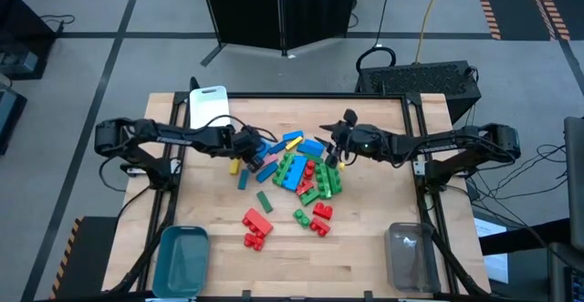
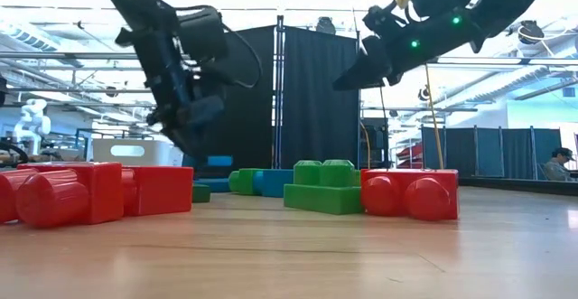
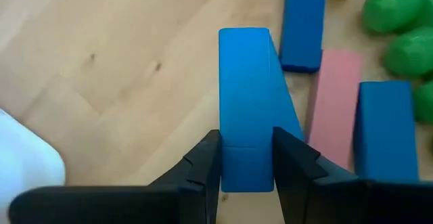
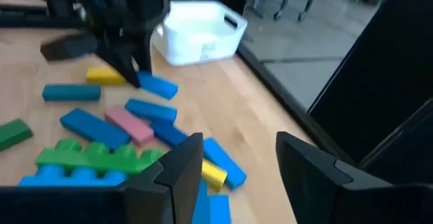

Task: Sort blocks by size
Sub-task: Put the blue block into the white bin

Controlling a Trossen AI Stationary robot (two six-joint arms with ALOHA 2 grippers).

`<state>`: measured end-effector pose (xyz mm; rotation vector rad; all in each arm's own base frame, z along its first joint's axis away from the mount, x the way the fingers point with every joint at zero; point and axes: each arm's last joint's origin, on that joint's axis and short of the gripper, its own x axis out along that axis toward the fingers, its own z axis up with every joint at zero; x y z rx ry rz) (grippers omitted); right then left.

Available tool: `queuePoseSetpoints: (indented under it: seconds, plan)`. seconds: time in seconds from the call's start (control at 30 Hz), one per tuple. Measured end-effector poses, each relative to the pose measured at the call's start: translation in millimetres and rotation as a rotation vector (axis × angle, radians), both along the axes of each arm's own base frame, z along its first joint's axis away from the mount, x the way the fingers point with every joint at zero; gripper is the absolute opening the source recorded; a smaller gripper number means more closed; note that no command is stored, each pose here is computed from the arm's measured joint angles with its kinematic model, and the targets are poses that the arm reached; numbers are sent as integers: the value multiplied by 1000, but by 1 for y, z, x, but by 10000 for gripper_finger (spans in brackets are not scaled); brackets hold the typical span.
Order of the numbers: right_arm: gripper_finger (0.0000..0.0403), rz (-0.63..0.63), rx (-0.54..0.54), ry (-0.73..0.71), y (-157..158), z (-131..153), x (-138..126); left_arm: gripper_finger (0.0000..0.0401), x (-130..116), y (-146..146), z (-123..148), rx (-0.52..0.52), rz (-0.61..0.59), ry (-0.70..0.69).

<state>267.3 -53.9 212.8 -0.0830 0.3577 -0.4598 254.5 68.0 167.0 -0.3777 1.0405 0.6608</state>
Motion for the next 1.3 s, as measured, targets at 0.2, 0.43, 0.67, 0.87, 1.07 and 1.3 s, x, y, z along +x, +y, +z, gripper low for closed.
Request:
queuePoseSetpoints:
  seconds: [0.2,0.43,0.67,0.87,1.07,1.3]
  plan:
    - [176,-29,80,17,0,-5,-2,96,9,9,25,51,-38,23]
    - [176,-14,135,23,11,-8,-1,96,-3,35,51,68,51,57]
    - [176,23,140,64,22,-11,-1,96,-42,57,78,118,199,53]
    - [176,26,146,150,24,-18,-5,96,-68,66,90,136,281,51]
    - [176,7,188,154,25,-20,-6,96,-85,72,73,96,360,111]
    - [176,2,199,149,25,-20,-6,96,-103,79,48,62,435,169]
